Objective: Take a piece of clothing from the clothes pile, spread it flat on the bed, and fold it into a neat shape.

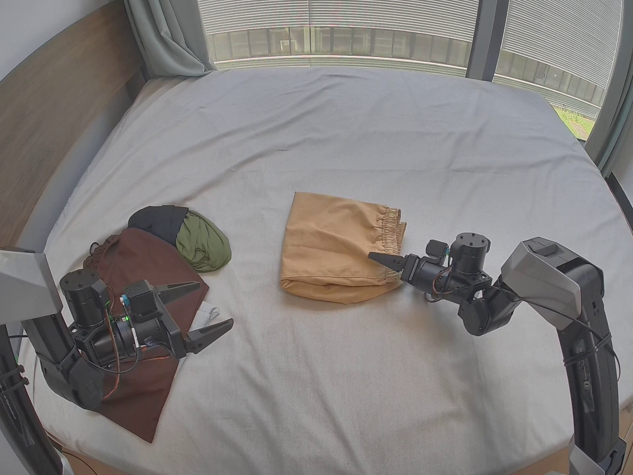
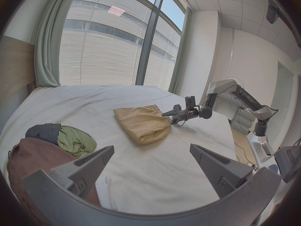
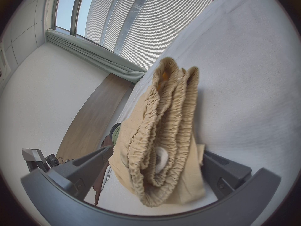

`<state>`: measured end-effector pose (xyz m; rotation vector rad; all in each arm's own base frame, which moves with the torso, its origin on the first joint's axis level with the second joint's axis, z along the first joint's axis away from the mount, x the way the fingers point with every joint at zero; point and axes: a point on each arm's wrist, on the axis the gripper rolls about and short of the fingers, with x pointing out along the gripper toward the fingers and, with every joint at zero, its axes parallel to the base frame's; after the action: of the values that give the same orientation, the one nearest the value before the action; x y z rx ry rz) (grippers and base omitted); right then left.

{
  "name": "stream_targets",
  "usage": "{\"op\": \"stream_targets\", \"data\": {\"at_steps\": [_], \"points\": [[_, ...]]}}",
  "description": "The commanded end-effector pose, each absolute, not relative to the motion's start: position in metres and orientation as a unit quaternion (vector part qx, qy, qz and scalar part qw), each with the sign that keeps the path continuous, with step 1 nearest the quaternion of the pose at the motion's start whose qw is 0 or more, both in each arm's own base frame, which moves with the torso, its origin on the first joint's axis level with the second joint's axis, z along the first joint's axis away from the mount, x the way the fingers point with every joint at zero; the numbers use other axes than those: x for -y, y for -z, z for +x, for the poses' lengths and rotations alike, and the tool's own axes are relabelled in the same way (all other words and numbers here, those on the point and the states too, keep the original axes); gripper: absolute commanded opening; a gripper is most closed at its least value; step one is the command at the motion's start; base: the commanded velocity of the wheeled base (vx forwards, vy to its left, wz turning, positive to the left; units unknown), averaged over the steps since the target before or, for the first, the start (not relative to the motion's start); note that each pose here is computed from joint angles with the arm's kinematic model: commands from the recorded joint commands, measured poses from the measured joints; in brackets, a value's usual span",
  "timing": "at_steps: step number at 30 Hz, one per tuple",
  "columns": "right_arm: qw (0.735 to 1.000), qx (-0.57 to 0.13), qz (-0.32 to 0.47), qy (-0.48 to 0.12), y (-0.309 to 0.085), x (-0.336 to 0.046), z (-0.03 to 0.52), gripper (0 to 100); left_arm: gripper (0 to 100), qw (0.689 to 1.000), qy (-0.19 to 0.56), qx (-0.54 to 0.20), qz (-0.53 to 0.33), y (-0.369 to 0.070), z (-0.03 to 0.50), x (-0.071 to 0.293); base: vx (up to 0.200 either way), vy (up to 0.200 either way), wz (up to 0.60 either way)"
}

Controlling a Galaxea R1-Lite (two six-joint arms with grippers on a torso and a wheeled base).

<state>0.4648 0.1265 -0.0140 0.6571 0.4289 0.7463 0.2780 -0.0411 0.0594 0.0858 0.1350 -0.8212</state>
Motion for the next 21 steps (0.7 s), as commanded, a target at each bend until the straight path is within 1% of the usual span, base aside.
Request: {"op": "stream_targets", "data": {"at_steps": [1, 8, 9, 13, 17, 21], "points": [[0.865, -0.194, 0.312, -0.341, 0.005, -0.108, 0.46, 100, 100, 0.914, 0.399, -0.066, 0.042, -0.059, 0.279, 0.041, 0.0, 0.0, 0.0], [0.873, -0.169, 0.31, -0.337, -0.018, -0.094, 0.454, 100, 100, 0.914, 0.399, -0.066, 0.042, -0.059, 0.278, 0.041, 0.0, 0.0, 0.0], [0.876, -0.155, 0.305, -0.339, -0.029, -0.091, 0.453, 100, 100, 0.914, 0.399, -0.065, 0.042, -0.059, 0.279, 0.041, 0.0, 0.0, 0.0], [0.887, -0.127, 0.283, -0.343, -0.052, -0.084, 0.453, 100, 100, 0.914, 0.399, -0.065, 0.042, -0.059, 0.278, 0.041, 0.0, 0.0, 0.0], [0.885, -0.116, 0.278, -0.356, -0.066, -0.092, 0.448, 100, 100, 0.914, 0.399, -0.064, 0.042, -0.06, 0.279, 0.041, 0.0, 0.0, 0.0], [0.878, -0.116, 0.274, -0.375, -0.073, -0.11, 0.442, 100, 100, 0.914, 0.399, -0.065, 0.042, -0.059, 0.278, 0.041, 0.0, 0.0, 0.0]]}}
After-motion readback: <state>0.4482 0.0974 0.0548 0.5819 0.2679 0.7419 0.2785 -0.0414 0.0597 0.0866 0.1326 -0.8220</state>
